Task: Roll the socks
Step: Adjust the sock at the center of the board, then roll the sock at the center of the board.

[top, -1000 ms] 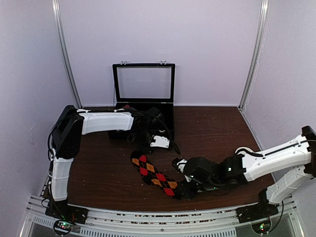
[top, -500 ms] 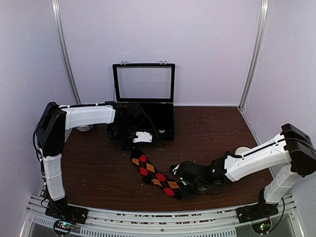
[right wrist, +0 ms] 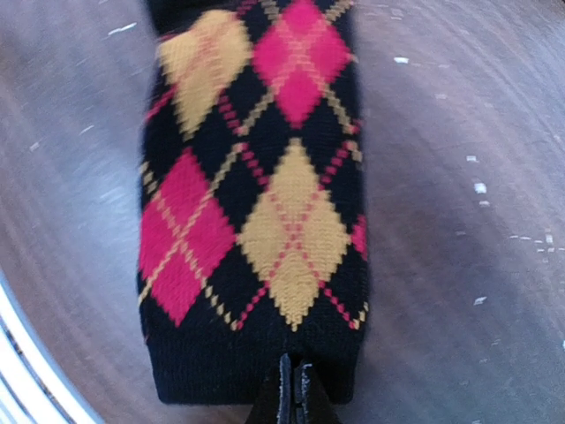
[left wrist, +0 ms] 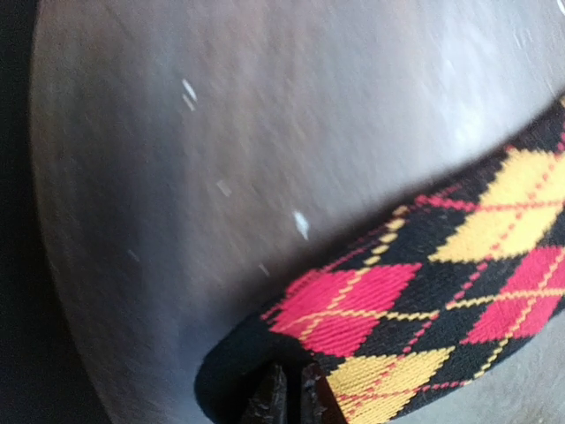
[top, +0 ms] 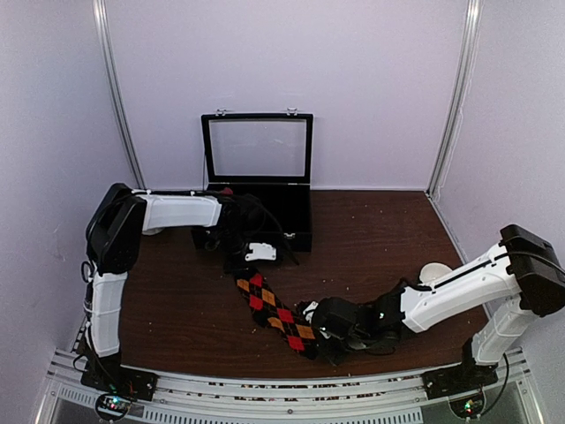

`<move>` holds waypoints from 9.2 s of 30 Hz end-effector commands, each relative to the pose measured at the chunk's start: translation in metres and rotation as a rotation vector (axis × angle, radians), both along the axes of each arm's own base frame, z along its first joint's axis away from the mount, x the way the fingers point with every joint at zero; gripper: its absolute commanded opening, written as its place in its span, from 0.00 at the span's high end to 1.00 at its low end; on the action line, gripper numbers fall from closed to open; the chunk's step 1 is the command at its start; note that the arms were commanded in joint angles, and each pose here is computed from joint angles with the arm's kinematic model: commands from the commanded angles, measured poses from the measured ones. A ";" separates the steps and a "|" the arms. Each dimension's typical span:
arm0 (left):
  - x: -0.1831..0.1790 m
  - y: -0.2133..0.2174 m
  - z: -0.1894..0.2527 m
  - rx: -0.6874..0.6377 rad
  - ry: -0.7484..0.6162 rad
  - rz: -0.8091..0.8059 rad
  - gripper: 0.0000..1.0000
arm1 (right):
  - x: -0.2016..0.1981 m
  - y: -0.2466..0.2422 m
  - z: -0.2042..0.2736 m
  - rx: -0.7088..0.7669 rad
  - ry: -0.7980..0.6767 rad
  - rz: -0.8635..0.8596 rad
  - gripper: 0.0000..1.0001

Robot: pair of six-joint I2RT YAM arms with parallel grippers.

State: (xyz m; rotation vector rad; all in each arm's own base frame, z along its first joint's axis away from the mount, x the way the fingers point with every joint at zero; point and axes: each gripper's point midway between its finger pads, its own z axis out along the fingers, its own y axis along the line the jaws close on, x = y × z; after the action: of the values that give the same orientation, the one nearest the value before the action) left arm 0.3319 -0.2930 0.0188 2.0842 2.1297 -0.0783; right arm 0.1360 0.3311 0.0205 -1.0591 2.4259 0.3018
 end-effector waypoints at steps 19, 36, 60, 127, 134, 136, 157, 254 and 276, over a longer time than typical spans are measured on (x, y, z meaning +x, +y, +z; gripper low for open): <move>0.042 -0.134 0.020 -0.108 -0.174 -0.211 0.90 | -0.054 0.058 -0.006 -0.013 0.075 0.120 0.92; -0.031 -0.036 0.091 -0.229 0.115 -0.036 0.78 | -0.032 0.063 0.071 0.168 0.018 0.256 0.68; -0.028 -0.059 -0.018 -0.065 0.194 -0.039 0.84 | -0.038 0.059 -0.006 0.023 0.037 0.350 0.88; -0.107 0.034 0.081 -0.443 0.009 0.047 0.02 | -0.016 0.084 0.038 0.088 -0.369 0.496 0.38; -0.110 0.021 0.075 -0.448 0.073 0.014 0.02 | -0.007 0.090 0.024 0.048 -0.396 0.510 0.40; -0.114 0.019 0.072 -0.442 0.082 -0.003 0.02 | -0.003 0.091 0.020 0.043 -0.395 0.506 0.42; -0.122 0.022 0.074 -0.439 0.074 -0.091 0.03 | -0.003 0.077 -0.034 0.052 -0.090 0.522 0.85; -0.119 -0.039 -0.002 -0.273 0.366 -0.010 1.00 | 0.052 0.067 0.030 0.717 0.539 -0.165 0.66; -0.120 -0.045 0.002 -0.251 0.624 0.132 1.00 | 0.069 -0.054 0.113 0.388 -0.484 -0.331 0.02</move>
State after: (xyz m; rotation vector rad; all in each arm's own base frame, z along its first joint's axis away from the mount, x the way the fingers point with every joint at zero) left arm 0.2178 -0.3385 0.0175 1.9661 2.3254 -0.9557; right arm 0.1913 0.3060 0.1302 -0.4099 2.0827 0.6110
